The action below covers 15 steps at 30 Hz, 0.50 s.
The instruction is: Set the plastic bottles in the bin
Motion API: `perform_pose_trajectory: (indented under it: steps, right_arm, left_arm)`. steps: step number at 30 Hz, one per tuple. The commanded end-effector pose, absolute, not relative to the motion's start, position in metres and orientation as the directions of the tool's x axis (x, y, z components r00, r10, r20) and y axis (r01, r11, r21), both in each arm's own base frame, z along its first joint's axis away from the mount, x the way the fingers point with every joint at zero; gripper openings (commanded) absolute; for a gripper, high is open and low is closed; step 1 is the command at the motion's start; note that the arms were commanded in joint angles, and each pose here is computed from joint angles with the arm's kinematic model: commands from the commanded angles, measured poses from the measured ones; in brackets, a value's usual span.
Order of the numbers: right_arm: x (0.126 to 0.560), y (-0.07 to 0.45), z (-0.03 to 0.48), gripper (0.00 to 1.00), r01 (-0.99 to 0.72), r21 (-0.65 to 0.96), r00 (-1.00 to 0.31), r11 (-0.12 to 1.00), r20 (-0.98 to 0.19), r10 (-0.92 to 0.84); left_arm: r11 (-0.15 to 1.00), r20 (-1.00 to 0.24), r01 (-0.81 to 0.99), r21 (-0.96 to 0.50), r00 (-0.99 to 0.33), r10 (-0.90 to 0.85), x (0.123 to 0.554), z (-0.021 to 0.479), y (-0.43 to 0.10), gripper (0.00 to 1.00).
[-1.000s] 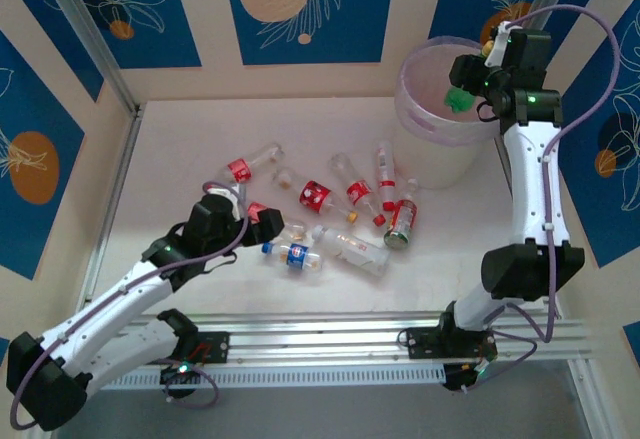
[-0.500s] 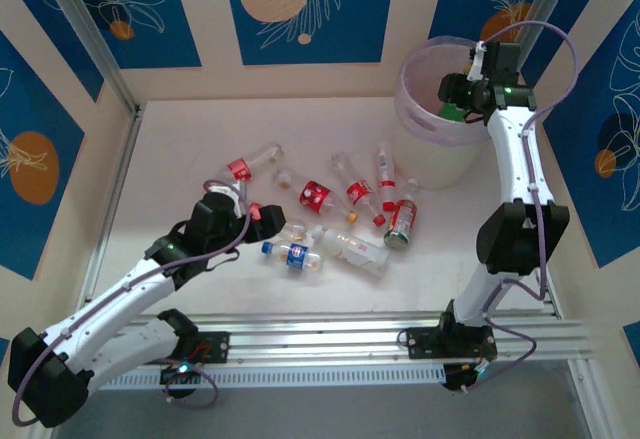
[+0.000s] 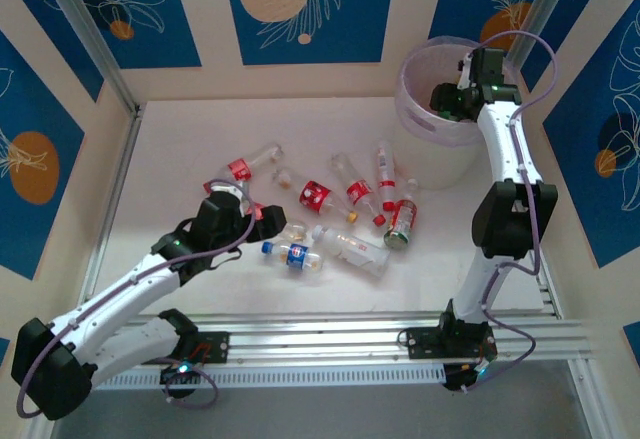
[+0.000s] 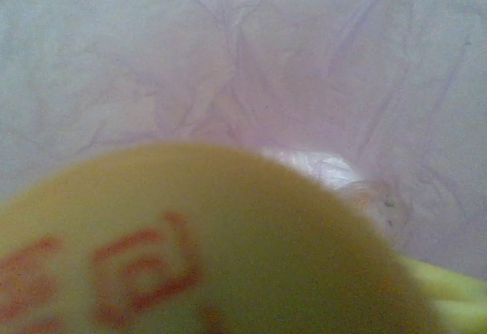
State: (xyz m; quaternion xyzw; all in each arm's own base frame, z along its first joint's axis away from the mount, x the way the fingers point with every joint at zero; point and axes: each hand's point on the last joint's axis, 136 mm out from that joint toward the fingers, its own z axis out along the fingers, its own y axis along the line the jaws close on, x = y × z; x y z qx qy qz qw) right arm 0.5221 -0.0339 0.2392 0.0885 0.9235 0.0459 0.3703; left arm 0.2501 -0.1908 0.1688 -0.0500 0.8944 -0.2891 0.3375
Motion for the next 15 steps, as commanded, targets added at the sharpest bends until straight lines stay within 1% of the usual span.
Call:
perform_pose_trajectory:
  steps: [1, 5, 8, 10, 15]
  right_arm:
    - [0.526, -0.033, 0.241, 0.74, 0.11, 0.15, -0.714, 0.983, -0.676, 0.183]
    - [0.528, -0.033, 0.233, 0.82, 0.102, 0.156, -0.726, 0.982, -0.664, 0.181]
    - [0.526, -0.035, 0.237, 0.88, 0.1, 0.164, -0.719, 0.981, -0.669, 0.185]
    - [0.523, -0.035, 0.244, 0.92, 0.096, 0.176, -0.71, 0.98, -0.677, 0.191]
    - [0.512, -0.035, 0.274, 0.98, 0.079, 0.228, -0.68, 0.97, -0.7, 0.22]
  left_arm:
    - [0.827, -0.582, 0.107, -0.552, -0.759, -0.291, 0.251, 0.175, -0.191, 0.97]
    - [0.837, -0.56, 0.067, -0.544, -0.772, -0.302, 0.247, 0.167, -0.185, 0.97]
    - [0.84, -0.539, 0.036, -0.541, -0.781, -0.314, 0.244, 0.161, -0.181, 0.99]
    - [0.844, -0.532, 0.007, -0.536, -0.78, -0.331, 0.242, 0.157, -0.176, 1.0]
    - [0.858, -0.533, -0.027, -0.513, -0.774, -0.343, 0.241, 0.161, -0.167, 1.0]
